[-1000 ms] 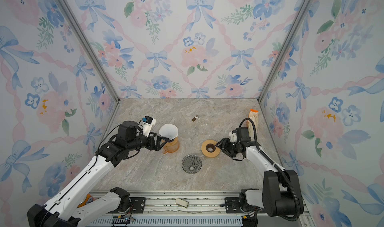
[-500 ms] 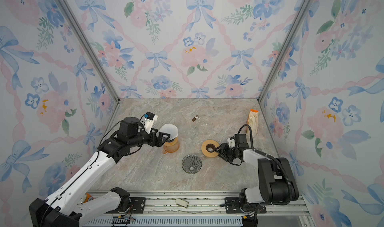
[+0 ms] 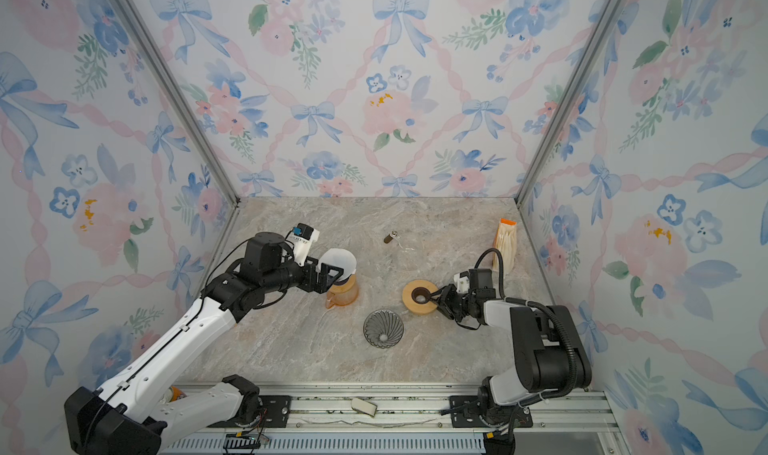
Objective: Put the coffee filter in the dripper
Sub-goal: 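Grasp the edge of the wooden ring lid with the right gripper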
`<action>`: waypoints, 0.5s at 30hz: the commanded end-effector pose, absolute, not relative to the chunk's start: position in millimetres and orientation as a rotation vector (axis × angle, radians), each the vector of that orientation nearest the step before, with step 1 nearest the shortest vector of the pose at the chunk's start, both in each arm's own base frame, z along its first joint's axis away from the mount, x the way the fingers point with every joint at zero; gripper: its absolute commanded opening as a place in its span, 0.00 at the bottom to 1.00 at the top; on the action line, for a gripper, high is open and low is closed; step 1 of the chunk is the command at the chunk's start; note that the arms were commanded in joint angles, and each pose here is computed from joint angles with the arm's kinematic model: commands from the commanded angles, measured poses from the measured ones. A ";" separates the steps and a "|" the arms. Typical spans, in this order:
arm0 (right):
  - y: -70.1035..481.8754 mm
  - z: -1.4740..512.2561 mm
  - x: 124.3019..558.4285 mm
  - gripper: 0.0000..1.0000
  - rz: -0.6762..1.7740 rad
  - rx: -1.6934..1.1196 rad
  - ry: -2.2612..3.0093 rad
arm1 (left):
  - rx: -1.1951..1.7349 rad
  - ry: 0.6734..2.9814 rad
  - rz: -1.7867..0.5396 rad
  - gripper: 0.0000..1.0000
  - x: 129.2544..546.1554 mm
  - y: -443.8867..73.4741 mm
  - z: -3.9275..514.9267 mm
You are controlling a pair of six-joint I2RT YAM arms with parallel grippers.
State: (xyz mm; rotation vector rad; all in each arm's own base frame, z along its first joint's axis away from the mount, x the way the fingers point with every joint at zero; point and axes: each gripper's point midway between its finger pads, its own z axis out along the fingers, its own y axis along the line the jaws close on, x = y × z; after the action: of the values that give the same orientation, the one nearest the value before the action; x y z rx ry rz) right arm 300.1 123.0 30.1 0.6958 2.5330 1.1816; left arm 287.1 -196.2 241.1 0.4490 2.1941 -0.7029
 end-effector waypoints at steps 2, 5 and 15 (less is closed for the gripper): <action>120.9 35.0 305.4 0.35 1.188 0.701 2.487 | 0.452 2.164 -0.710 0.98 291.4 -201.7 253.7; 121.7 40.7 307.6 0.33 1.192 0.685 2.479 | 0.467 2.152 -0.721 0.98 292.1 -206.6 259.2; 122.9 58.8 315.5 0.28 1.182 0.628 2.458 | 0.495 2.151 -0.715 0.98 294.6 -215.9 261.3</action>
State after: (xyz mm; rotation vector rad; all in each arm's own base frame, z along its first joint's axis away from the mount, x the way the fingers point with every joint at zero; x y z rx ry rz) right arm 308.3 123.5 46.8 0.6629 2.4785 1.1924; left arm 290.1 -212.0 248.6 0.4903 2.1856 -0.7196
